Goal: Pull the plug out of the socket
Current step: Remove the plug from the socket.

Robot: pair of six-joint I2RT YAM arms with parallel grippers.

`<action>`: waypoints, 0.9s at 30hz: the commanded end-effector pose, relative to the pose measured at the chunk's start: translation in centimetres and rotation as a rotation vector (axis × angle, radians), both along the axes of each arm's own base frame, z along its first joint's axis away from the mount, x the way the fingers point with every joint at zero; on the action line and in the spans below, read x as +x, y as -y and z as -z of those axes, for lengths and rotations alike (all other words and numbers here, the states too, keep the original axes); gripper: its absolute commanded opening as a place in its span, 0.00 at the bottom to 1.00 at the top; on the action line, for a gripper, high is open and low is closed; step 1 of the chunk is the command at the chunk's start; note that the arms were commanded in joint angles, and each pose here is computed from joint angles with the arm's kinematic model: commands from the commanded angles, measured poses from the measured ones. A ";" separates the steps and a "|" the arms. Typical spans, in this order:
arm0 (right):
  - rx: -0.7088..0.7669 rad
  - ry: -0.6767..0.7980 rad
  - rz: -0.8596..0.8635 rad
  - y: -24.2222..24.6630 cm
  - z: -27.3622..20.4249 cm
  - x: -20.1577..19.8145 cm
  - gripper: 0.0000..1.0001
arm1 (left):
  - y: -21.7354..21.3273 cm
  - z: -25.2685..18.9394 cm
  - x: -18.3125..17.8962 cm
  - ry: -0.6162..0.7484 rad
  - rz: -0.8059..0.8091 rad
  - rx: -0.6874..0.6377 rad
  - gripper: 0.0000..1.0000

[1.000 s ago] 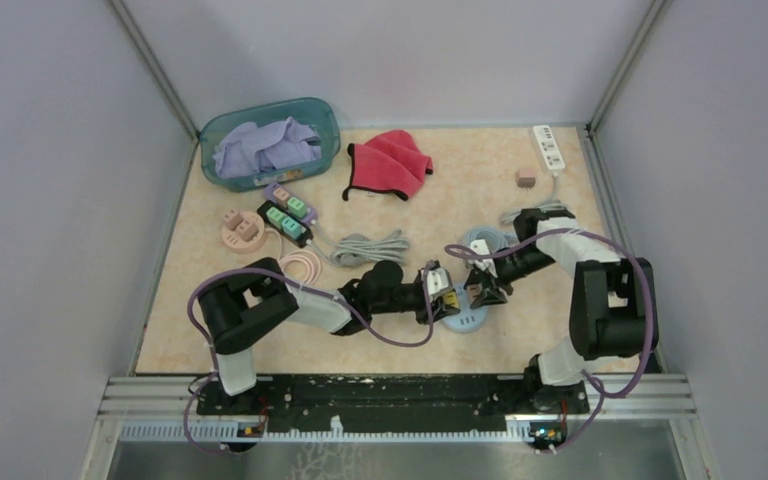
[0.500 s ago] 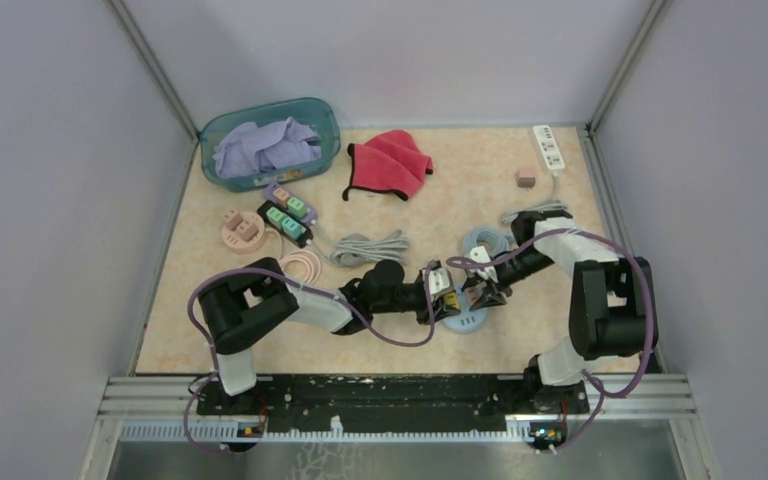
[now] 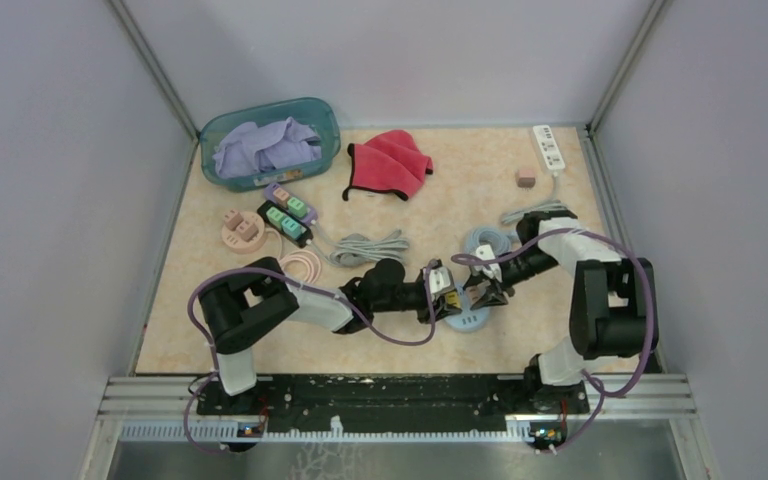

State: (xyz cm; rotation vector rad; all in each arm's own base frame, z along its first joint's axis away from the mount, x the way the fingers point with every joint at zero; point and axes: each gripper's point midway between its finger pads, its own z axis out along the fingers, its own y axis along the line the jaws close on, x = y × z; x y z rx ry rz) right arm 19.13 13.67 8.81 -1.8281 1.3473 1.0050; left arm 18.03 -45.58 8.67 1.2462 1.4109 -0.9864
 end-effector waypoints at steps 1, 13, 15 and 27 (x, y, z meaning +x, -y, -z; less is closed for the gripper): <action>0.219 0.061 -0.056 -4.1 -4.2 -0.6 0.00 | -0.4 2.8 -1.0 -0.041 0.027 0.082 0.00; 0.205 0.030 0.144 -1.5 -5.0 3.1 0.00 | -0.4 3.0 -1.0 -0.042 0.028 0.084 0.00; 0.209 0.062 0.112 -1.5 -4.9 2.2 0.00 | -0.4 2.9 -1.0 -0.041 0.028 0.083 0.00; 0.231 0.065 0.103 -1.8 -6.3 2.2 0.00 | -0.6 2.7 -1.0 -0.039 0.022 0.081 0.00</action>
